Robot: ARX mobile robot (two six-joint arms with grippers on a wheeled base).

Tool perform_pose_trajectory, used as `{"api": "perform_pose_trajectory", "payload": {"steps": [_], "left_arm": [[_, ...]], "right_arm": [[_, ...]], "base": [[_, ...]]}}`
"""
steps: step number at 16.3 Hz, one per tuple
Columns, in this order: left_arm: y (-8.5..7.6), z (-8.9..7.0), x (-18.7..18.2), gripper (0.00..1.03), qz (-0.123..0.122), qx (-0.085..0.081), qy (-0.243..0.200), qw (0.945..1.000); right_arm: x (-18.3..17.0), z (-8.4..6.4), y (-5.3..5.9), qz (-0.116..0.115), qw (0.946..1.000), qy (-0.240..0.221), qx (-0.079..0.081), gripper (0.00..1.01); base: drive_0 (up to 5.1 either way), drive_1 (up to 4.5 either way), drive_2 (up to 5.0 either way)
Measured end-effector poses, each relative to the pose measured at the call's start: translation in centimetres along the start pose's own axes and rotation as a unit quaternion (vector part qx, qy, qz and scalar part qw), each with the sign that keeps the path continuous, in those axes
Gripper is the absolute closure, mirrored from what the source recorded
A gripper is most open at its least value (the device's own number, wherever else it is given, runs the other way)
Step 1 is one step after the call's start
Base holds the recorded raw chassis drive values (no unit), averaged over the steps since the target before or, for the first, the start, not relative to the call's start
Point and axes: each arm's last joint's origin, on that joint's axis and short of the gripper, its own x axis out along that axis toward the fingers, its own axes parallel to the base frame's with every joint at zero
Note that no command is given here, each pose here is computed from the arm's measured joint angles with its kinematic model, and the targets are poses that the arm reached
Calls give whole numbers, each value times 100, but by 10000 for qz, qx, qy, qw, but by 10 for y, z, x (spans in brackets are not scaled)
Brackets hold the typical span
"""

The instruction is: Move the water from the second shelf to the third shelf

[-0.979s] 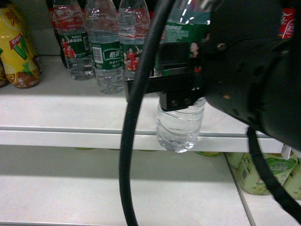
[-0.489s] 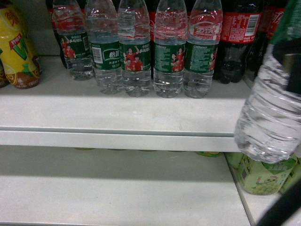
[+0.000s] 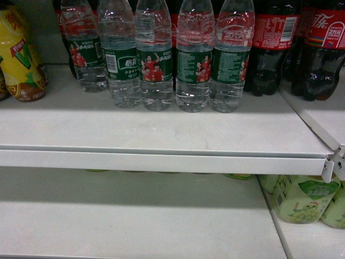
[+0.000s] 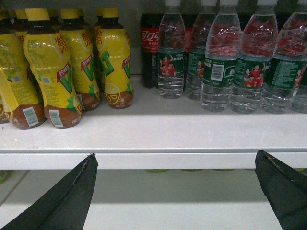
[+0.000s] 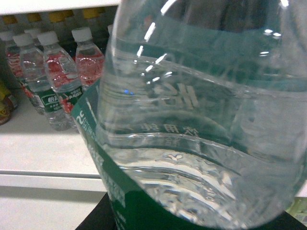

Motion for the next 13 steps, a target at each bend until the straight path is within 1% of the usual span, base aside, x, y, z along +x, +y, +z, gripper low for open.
{"api": "perform_pose_trajectory", "payload": {"steps": [3, 5, 6, 13], "left_arm": [[0, 0, 0, 5, 0, 2, 0, 10000], [0, 0, 0, 5, 0, 0, -2, 10000], [0, 0, 0, 5, 0, 0, 0, 10000], [0, 0, 0, 5, 2, 2, 6, 10000]], "right_arm": [[1, -1, -4, -156, 9999, 45, 3, 60], [0, 0, -6, -201, 9998, 40, 7, 60], [0, -1, -7, -218, 9997, 78, 18, 60], [-1, -1, -7, -223, 9997, 72, 26, 60]], "base": [[0, 0, 0], [0, 0, 0], [0, 0, 0], [0, 0, 0]]}}
